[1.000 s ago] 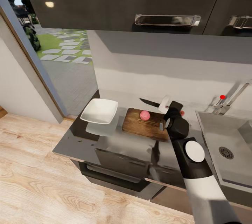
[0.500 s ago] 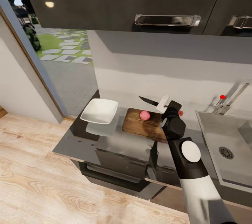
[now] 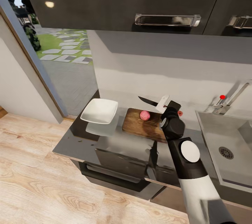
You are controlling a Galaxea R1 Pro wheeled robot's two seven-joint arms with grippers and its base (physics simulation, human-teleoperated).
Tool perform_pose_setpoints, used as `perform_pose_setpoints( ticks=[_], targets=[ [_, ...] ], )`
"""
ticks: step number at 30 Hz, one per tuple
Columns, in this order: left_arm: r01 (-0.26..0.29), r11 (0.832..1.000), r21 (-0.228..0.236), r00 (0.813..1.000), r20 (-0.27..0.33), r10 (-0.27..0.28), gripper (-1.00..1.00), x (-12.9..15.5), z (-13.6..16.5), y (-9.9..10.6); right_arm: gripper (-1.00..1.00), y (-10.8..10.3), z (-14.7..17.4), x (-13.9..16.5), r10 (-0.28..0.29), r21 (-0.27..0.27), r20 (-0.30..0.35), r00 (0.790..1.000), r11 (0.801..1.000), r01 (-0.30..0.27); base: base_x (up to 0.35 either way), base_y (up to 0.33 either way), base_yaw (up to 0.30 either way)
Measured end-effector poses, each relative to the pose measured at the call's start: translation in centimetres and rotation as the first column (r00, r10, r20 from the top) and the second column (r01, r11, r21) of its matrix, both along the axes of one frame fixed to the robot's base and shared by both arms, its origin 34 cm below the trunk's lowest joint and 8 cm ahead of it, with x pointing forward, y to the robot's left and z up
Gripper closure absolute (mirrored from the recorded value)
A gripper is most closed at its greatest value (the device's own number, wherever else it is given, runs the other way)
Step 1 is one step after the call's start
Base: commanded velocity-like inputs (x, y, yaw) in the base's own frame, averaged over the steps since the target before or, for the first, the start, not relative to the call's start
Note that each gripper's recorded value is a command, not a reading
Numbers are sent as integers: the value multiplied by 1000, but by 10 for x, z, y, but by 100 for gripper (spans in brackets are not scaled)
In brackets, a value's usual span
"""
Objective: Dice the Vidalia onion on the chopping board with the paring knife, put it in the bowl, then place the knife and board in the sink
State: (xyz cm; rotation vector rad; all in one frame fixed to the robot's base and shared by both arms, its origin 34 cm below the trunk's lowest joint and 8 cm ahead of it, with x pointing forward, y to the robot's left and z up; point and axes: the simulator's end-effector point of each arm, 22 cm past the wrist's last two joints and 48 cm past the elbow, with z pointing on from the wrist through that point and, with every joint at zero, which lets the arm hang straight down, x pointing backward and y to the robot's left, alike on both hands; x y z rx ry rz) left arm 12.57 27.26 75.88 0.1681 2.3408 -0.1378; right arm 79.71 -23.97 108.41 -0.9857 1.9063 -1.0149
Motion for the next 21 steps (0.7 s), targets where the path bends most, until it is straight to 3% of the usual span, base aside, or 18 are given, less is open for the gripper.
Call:
perform_pose_setpoints(
  ticks=[8, 21],
  targets=[
    [-1, 1000, -1, 1000, -2, 1, -100, -1, 0, 0, 100, 25, -2, 0, 22, 40, -8, 1000, 999, -21, 0, 0, 0],
    [-2, 1000, -2, 1000, -11, 2, -100, -4, -1, -1, 100, 37, -21, -1, 47, 26, -53, 997, 999, -45, 0, 0, 0]
  ],
)
